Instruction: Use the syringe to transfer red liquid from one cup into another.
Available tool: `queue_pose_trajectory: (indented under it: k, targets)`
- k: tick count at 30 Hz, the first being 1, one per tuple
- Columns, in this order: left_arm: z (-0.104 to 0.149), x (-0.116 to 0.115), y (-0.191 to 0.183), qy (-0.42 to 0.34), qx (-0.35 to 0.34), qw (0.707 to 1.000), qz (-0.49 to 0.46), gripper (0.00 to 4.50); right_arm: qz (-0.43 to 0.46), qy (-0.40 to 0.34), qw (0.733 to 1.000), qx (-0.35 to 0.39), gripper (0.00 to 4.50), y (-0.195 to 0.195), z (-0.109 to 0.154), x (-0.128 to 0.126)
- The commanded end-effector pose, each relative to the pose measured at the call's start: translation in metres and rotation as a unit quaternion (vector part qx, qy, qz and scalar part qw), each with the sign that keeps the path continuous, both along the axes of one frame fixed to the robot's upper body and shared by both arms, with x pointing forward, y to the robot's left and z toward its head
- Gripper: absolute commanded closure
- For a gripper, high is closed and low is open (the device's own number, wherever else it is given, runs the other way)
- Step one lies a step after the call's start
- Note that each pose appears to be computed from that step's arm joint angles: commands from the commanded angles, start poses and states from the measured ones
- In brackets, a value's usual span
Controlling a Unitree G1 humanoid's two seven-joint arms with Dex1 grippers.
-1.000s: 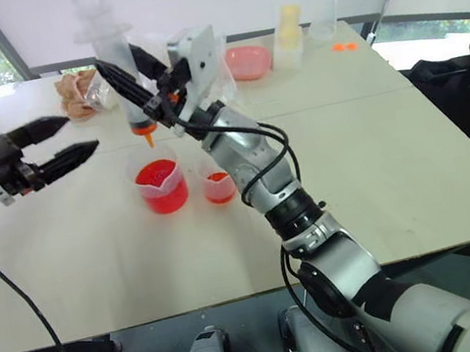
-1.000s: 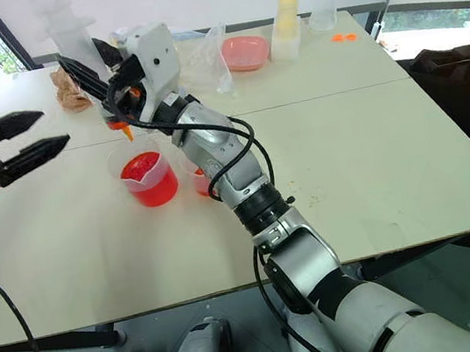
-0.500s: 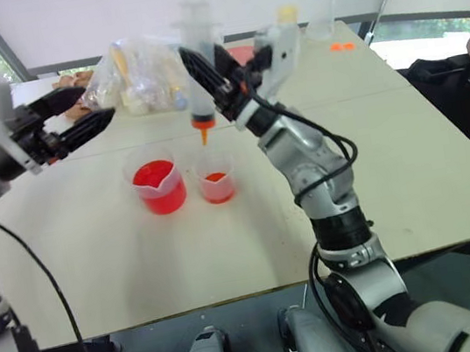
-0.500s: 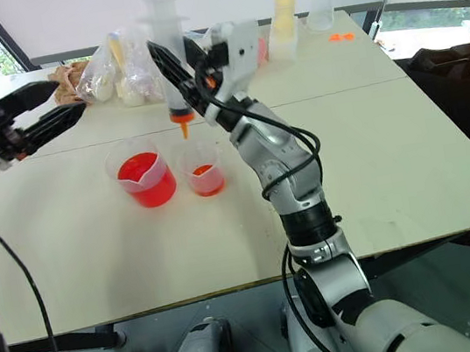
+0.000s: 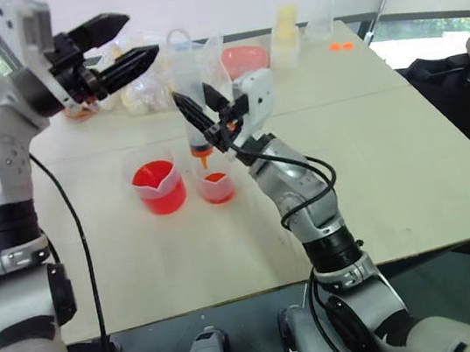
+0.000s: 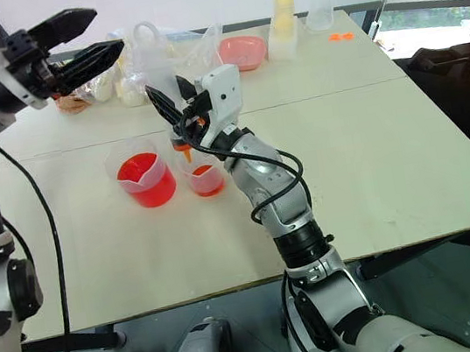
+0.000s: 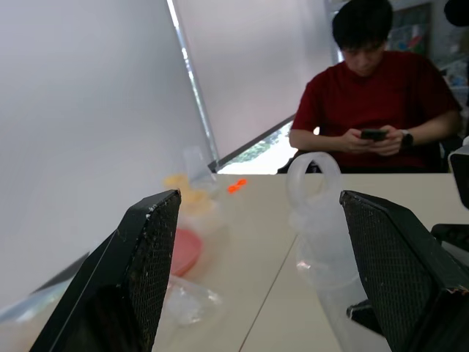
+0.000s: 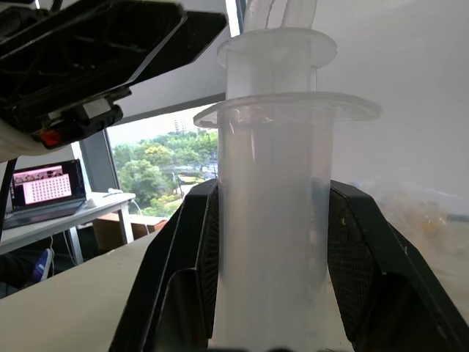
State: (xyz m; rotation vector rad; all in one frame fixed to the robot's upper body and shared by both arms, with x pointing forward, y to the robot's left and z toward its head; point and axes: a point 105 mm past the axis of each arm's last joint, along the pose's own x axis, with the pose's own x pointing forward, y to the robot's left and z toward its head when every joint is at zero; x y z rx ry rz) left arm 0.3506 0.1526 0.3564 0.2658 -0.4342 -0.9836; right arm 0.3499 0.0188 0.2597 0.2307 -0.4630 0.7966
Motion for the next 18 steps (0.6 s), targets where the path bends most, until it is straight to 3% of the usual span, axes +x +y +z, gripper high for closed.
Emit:
queue_pose_trajectory:
  k: [1, 15, 18]
  targets:
    - [0.015, -0.002, -0.005, -0.036, 0.000, 0.999, -0.002, 0.86, 0.006, -0.024, 1.000, 0.012, 3.02, 0.003, 0.010, -0.007]
    - [-0.001, 0.030, -0.024, -0.042, 0.029, 0.998, 0.032, 0.86, -0.006, -0.045, 0.999, -0.001, 3.02, 0.005, 0.008, -0.010]
    - [-0.001, 0.030, -0.030, -0.048, 0.033, 0.998, 0.027, 1.71, -0.006, -0.049, 0.999, -0.005, 3.02, 0.006, 0.007, -0.011]
